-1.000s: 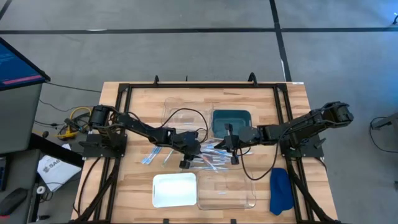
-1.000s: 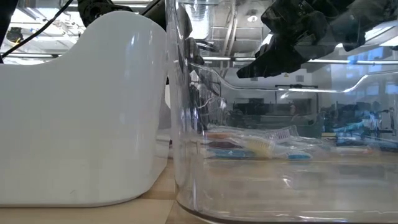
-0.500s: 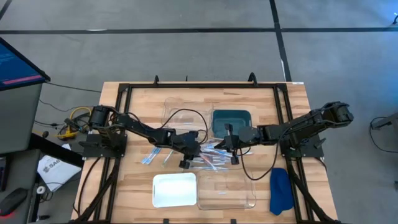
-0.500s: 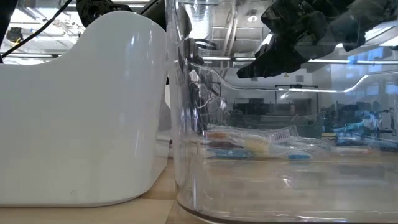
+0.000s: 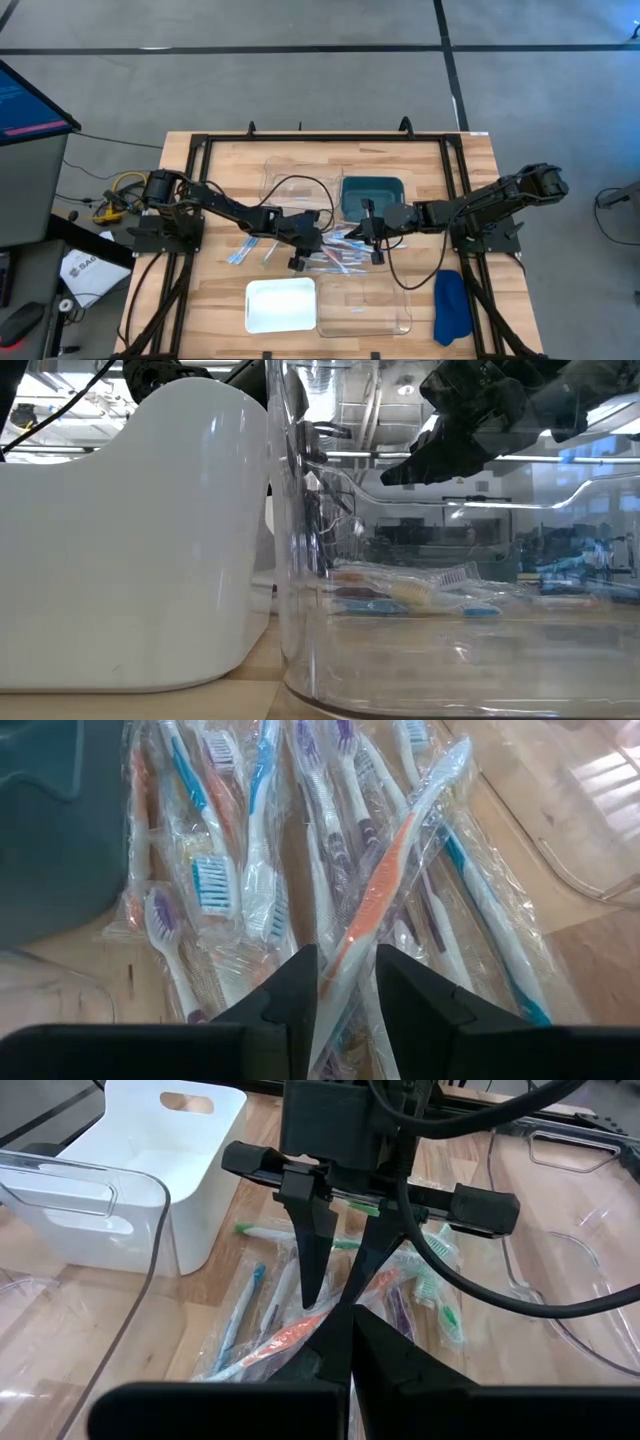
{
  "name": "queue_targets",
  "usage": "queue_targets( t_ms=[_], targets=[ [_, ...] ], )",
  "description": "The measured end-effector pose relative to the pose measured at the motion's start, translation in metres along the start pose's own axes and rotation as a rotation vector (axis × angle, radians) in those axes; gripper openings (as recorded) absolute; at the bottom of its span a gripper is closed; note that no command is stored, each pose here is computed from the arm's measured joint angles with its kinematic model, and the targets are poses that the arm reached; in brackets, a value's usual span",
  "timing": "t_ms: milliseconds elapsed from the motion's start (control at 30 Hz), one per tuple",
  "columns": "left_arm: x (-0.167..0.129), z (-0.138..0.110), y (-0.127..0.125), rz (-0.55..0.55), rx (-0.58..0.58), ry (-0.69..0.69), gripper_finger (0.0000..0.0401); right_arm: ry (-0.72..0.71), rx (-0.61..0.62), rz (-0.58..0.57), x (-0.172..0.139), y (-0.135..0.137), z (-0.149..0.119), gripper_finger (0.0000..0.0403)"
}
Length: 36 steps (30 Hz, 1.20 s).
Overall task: Pick & Place Toothbrushes
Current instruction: Put the orange toothbrush into the white bin
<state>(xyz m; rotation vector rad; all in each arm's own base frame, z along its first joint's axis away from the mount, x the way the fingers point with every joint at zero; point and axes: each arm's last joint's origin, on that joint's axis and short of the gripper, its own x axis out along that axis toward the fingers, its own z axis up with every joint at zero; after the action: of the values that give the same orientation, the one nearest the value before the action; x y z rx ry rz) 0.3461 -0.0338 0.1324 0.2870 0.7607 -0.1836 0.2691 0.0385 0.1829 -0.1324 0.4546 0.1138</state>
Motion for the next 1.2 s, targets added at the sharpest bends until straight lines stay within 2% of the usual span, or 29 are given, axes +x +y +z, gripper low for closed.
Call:
queue_targets(
  t_ms=[500,700,933,1200],
  targets=[
    [0.000,0.000,0.000,0.016,0.000,0.004,0.0179,-0.001,0.000,0.000,0.000,0.000,0.000,0.0000],
    [0.005,-0.004,0.000,0.013,0.000,0.021,0.0181,-0.001,0.000,0.000,0.000,0.000,0.000,0.0000],
    [0.022,-0.016,0.005,0.023,-0.016,0.045,0.0163,-0.001,0.000,0.000,0.000,0.000,0.000,0.0000],
    [0.013,-0.010,0.005,0.027,-0.045,0.017,0.0148,0.002,-0.001,0.000,0.000,0.000,0.000,0.0000]
  ],
)
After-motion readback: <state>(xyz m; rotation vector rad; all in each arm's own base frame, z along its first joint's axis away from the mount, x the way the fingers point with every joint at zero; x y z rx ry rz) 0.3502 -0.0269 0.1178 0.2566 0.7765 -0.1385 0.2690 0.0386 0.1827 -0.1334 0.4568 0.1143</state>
